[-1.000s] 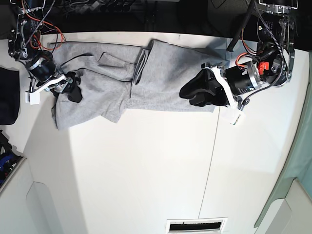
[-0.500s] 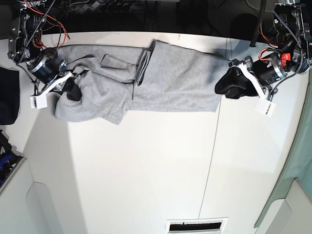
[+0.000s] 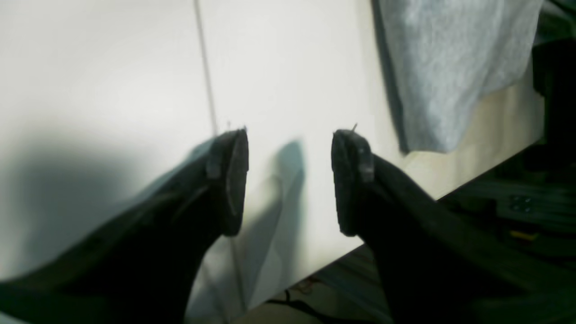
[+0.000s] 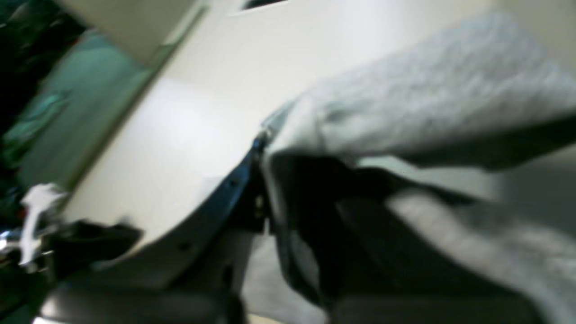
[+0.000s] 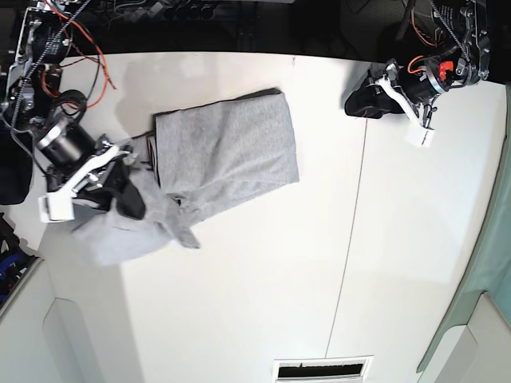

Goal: Layout the t-shirt on the table in an organized manner, then fold the t-shirt properly
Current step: 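Grasp the folded bundle with the right gripper and fold it over again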

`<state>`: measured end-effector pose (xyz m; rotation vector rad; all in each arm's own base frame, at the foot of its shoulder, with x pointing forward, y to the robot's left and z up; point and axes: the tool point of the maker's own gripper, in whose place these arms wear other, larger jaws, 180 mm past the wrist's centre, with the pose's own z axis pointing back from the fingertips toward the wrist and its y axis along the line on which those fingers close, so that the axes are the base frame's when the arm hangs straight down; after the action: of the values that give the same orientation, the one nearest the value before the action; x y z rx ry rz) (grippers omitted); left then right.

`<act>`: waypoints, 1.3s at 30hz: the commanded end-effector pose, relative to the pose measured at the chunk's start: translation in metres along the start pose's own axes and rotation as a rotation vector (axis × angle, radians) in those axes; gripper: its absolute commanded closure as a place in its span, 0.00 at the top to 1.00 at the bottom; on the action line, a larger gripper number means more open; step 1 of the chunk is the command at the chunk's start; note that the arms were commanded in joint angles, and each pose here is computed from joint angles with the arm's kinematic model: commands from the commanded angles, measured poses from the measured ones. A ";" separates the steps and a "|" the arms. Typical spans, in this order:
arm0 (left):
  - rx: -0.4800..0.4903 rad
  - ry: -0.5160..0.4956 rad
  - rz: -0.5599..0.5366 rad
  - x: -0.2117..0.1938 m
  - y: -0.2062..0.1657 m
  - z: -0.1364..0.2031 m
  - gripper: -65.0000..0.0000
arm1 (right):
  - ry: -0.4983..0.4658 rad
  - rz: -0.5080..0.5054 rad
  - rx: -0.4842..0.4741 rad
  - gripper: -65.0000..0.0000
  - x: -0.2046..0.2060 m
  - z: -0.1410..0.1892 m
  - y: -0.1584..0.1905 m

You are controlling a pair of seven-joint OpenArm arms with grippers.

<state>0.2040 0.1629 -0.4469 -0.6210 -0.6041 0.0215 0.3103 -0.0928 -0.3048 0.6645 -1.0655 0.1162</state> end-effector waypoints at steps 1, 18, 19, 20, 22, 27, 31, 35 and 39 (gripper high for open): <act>-0.006 -0.035 -0.020 0.013 0.000 0.004 0.50 | -0.012 0.023 0.059 0.00 0.003 -0.010 0.023; -0.049 -0.079 0.015 0.028 -0.001 0.014 0.50 | 0.320 0.322 0.372 0.66 -0.117 -0.060 0.174; -0.050 -0.101 0.023 0.034 0.002 0.020 0.50 | 0.313 0.326 0.373 0.66 -0.114 -0.060 0.175; -0.048 -0.125 0.031 0.041 0.006 0.026 0.50 | 0.306 0.330 0.373 0.66 -0.112 -0.059 0.176; -0.041 -0.158 0.036 0.052 0.012 0.038 0.48 | 0.287 0.338 0.371 0.66 -0.105 -0.058 0.176; -0.096 -0.208 0.001 0.078 -0.006 0.057 0.18 | 0.167 0.391 0.343 0.62 -0.062 -0.059 0.175; -0.206 -0.197 -0.145 0.090 -0.062 0.052 0.00 | 0.061 0.438 0.169 0.16 -0.019 -0.074 0.137; -0.331 -0.140 -0.297 0.076 -0.127 0.023 0.00 | 0.018 0.459 0.000 0.00 0.018 -0.091 0.090; -0.400 -0.017 -0.381 0.032 -0.169 -0.020 0.00 | 0.057 0.437 -0.058 0.00 0.026 -0.120 0.048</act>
<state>0.2083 0.0213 -0.3620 -0.8557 -0.6928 -0.4643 0.3895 0.0034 -0.3176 0.3534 -1.0831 0.4747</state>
